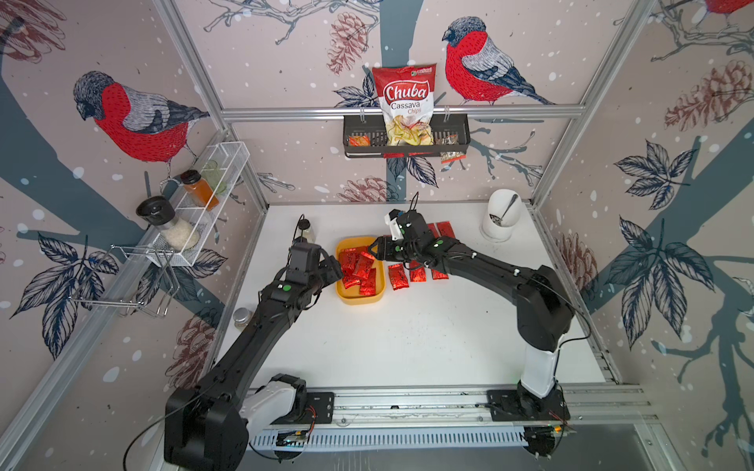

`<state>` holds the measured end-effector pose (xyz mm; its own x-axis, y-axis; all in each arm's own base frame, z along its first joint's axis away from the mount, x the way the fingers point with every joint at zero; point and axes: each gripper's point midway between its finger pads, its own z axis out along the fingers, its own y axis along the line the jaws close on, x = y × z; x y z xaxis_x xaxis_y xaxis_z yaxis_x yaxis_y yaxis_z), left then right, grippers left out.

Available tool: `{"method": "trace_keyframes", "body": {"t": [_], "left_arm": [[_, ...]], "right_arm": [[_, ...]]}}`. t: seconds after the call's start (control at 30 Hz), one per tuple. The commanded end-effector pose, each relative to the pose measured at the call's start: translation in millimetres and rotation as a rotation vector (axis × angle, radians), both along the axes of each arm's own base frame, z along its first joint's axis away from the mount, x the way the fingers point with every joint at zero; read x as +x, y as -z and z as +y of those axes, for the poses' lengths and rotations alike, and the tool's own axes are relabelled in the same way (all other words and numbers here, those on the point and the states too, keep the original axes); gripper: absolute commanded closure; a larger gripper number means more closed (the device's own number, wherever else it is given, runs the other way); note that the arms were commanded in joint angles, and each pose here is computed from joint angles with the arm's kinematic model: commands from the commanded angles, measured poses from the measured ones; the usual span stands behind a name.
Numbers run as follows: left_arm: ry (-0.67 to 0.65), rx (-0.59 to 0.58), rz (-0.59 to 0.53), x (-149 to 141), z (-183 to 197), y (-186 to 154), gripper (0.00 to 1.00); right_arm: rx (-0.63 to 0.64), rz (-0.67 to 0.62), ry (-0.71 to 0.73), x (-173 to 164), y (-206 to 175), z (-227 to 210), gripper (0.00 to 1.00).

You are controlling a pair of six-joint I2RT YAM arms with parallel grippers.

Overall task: Take the tea bags out of the storage box
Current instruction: Pick up the tea bag from the storage box.

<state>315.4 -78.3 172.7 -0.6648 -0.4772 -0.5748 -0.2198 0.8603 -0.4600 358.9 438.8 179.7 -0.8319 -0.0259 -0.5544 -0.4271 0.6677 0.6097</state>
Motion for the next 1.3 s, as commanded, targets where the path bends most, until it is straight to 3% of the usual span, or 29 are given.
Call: {"method": "trace_keyframes", "body": {"t": [0.0,0.43,0.93,1.27], "left_arm": [[-0.007,-0.052,-0.036,-4.5,1.6,-0.7,0.27],[0.000,-0.063,-0.058,-27.4,9.5,-4.9,0.25],[0.011,-0.059,-0.042,-35.5,9.7,4.3,0.24],[0.013,-0.061,-0.040,-34.7,9.3,4.8,0.24]], "right_arm": [[0.031,0.044,-0.022,8.2,8.9,22.7,0.46],[0.015,0.149,-0.021,41.5,82.1,67.5,0.53],[0.015,0.195,-0.035,44.2,112.0,81.0,0.58],[0.036,0.190,-0.042,41.7,100.3,83.3,0.80]]}}
